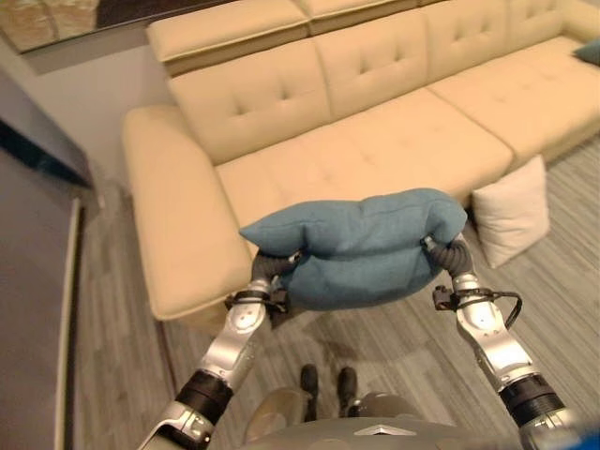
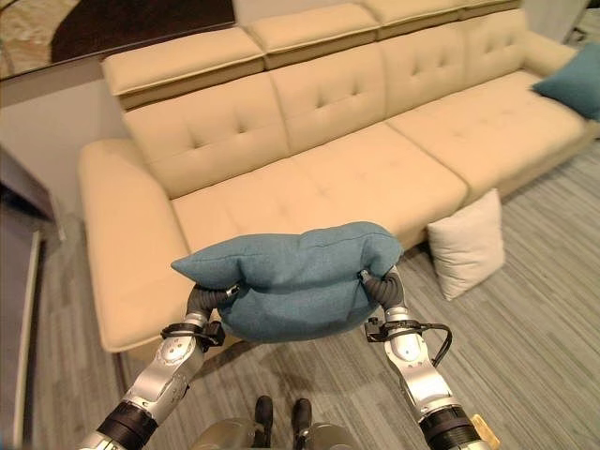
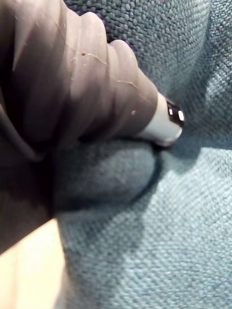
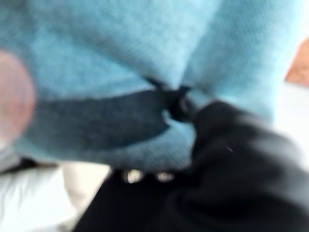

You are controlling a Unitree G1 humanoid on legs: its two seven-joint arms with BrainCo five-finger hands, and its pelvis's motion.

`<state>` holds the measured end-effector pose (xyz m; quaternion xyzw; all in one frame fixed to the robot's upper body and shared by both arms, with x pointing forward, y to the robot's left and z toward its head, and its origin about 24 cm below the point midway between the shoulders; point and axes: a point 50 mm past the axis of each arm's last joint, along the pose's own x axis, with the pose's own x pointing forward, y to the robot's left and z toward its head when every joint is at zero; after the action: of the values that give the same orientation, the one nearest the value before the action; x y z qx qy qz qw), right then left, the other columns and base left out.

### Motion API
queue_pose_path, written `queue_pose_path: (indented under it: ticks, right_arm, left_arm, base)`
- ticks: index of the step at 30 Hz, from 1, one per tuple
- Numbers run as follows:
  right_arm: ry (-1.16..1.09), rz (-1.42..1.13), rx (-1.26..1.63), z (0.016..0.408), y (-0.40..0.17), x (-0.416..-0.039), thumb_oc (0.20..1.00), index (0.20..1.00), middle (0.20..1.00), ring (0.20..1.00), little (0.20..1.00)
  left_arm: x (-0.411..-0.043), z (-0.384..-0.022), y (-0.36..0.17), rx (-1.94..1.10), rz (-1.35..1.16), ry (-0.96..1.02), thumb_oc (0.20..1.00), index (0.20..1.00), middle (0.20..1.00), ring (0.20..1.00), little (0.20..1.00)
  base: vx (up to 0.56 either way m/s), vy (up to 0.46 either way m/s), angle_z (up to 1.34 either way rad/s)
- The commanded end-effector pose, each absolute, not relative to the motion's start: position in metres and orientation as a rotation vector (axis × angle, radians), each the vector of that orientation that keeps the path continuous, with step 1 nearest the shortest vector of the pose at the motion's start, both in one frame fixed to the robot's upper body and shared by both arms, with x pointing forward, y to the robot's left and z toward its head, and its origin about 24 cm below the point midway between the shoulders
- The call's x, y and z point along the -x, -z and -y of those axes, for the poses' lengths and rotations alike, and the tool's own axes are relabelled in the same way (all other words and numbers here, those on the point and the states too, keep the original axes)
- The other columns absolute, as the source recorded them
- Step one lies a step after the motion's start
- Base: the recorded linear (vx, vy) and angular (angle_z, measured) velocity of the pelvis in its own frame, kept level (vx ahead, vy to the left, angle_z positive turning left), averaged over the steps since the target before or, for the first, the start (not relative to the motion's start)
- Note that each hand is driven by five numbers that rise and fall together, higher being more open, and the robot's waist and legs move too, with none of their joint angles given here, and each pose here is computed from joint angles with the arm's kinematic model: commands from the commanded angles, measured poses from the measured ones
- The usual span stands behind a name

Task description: Pick up all the scattered cushions and arrange them neatly on the sofa.

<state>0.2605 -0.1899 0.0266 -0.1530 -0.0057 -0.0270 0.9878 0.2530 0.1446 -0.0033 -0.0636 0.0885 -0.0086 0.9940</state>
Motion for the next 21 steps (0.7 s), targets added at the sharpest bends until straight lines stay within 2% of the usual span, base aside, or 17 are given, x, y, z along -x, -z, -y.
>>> queue_pose_path:
  ticks: [1,10,21]
  right_arm:
    - [-0.075,0.259,0.255,0.149,-0.069,-0.275,0.200,0.200,0.200,0.200,0.200]
    - [-0.101,0.241,0.260,0.143,-0.066,-0.278,0.200,0.200,0.200,0.200,0.200]
    - [-0.090,0.242,0.264,0.153,-0.067,-0.272,0.200,0.200,0.200,0.200,0.200]
  left_arm:
    - [-0.268,-0.121,-0.050,0.198,0.089,0.125,0.200,0.200,0.200,0.200,0.200]
    - [-0.270,-0.120,-0.051,0.177,0.086,0.136,0.200,0.200,0.200,0.200,0.200]
    - [-0.269,-0.101,-0.045,0.249,0.047,0.196,0.200,0.200,0.200,0.200,0.200]
  base:
    - [0.16,0.169,-0.68]
    - [0.18,0.010,-0.30]
    - [0.24,-0.164,0.45]
